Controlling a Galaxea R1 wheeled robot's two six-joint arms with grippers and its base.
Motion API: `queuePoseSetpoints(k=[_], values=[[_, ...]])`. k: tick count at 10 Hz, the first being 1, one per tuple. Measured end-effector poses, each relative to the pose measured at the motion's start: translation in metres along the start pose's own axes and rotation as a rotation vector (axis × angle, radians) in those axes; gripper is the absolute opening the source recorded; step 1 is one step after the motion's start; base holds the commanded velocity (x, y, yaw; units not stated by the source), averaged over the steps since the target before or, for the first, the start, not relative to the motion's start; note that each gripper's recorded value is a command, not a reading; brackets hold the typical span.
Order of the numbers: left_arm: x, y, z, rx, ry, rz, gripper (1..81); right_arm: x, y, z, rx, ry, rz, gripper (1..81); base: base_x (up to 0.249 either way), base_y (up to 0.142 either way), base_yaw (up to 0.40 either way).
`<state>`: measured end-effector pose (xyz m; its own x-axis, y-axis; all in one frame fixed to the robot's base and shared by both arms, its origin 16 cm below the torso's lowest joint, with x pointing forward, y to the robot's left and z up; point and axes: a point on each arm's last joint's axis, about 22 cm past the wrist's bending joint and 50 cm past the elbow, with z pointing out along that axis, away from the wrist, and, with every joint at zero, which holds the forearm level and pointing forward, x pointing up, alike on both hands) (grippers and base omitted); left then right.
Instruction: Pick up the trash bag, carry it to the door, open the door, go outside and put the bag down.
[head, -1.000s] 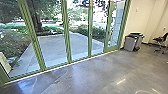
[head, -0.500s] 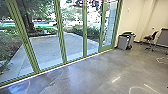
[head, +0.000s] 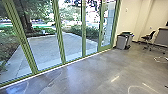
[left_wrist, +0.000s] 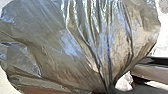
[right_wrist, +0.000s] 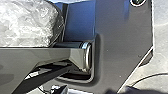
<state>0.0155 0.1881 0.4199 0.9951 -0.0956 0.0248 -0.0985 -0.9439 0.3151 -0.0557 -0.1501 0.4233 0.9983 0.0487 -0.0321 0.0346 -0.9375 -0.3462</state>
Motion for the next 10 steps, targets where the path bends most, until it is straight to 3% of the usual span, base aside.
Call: queuePoseSetpoints(k=[7,10], values=[[0.000,0.000,0.000,0.000,0.000,0.004,1.0,0.000,0.000,0.000,0.000,0.000,0.000,81.1,0.000,0.000,0.000],[-0.011,0.001,0.000,0.000,-0.009,0.000,1.0,-0.006,-0.001,0.000,0.001,-0.004,0.001,81.1,0.078,0.000,0.000]])
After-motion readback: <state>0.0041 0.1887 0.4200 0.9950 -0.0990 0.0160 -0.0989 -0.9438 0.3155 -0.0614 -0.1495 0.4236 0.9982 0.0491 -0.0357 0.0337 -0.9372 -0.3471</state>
